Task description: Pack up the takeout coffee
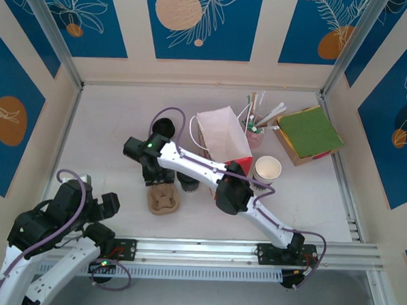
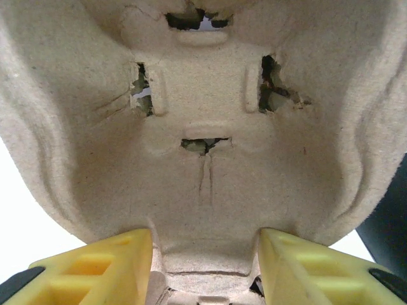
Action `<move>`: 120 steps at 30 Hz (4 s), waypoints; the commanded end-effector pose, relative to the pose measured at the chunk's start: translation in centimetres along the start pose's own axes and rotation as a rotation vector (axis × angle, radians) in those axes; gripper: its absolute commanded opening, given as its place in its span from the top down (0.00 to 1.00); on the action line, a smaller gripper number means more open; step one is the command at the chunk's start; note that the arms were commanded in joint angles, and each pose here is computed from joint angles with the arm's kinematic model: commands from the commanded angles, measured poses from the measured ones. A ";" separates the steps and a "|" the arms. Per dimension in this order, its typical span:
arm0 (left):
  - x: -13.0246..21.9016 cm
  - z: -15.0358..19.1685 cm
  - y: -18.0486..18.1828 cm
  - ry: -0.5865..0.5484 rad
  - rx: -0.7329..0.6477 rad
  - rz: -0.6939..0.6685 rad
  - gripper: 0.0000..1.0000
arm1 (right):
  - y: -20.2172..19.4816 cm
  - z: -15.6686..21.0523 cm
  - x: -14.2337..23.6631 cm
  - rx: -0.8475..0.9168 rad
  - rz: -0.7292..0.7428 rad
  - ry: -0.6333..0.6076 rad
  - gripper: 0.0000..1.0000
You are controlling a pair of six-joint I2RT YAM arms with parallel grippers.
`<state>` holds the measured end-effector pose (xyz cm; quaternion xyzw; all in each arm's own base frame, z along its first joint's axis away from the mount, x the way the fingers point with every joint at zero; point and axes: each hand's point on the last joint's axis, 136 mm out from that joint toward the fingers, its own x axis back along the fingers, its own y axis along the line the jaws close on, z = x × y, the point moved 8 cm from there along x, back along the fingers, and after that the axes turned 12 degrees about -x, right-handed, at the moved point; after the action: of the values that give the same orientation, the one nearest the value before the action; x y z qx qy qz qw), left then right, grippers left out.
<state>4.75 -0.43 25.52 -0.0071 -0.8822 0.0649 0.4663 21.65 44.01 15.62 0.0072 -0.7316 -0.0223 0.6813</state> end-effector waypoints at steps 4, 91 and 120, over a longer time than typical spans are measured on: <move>0.0 0.2 0.0 -0.002 -0.007 0.010 0.00 | 0.1 0.6 -0.7 -0.011 0.018 0.042 0.52; -10.6 1.7 -8.4 0.153 0.270 0.715 0.11 | 0.0 0.7 4.3 0.004 -0.100 0.001 0.67; -10.2 1.0 -7.8 0.121 0.227 0.612 0.07 | -0.1 0.5 4.9 -0.002 -0.115 -0.005 0.67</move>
<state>9.98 -9.41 15.88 -0.2241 -0.7775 0.3164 0.4951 21.11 44.34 17.84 0.0340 -0.7326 -0.0429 0.6784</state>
